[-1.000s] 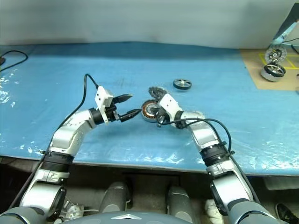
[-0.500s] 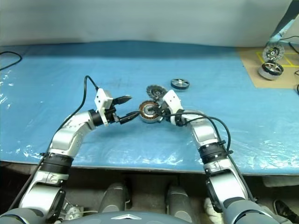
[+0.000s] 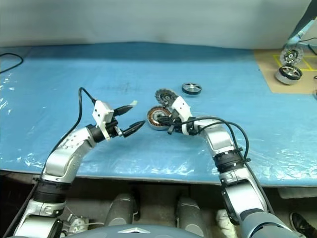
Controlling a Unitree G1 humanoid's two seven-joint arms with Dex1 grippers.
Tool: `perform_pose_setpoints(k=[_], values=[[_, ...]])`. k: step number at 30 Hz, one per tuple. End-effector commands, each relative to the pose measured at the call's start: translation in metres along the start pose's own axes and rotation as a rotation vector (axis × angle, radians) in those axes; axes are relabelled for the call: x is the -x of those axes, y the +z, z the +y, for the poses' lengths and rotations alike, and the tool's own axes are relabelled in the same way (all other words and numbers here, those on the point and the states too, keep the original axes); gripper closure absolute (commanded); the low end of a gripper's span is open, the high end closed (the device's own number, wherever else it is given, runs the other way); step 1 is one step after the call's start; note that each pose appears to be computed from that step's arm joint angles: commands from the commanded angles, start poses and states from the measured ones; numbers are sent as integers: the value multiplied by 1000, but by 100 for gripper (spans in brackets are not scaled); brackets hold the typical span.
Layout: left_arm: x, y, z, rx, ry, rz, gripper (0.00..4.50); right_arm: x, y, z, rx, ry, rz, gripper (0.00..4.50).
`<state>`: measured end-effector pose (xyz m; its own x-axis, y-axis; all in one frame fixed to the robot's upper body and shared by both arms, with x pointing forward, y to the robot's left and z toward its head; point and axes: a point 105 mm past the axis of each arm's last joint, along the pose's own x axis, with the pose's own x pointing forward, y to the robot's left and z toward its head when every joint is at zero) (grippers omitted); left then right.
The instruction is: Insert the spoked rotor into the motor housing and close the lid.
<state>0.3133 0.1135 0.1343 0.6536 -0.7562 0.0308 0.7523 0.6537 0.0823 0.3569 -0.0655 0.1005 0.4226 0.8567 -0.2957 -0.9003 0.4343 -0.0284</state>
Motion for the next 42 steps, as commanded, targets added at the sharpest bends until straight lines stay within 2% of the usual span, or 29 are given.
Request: perform_pose_setpoints(k=[1,8,14,21,25,27,30,34,38,42], values=[[8,9,-2,-17,32,-27,0,-2,13,-1,13,0,-42,446],[-8,16,5,-40,-13,-41,0,5,21,-2,56,-28,-52,446],[-23,19,4,-22,-79,-70,0,35,22,-20,57,-103,-20,446],[-31,14,7,-21,-127,-59,0,83,-7,-53,45,-343,73,446],[-35,14,9,-24,-135,-64,0,90,-4,-70,48,-450,53,446],[-36,16,10,-26,-136,-69,0,93,7,-91,52,-570,17,446],[-35,15,14,-24,-128,-71,0,86,24,-109,80,-639,-20,446],[-31,11,14,-9,-141,-48,0,61,51,-112,116,-586,-81,446],[-24,6,13,-7,-148,-19,0,32,84,-102,146,-475,-161,446],[-21,8,19,-7,-120,-23,0,16,102,-84,178,-334,-198,446]])
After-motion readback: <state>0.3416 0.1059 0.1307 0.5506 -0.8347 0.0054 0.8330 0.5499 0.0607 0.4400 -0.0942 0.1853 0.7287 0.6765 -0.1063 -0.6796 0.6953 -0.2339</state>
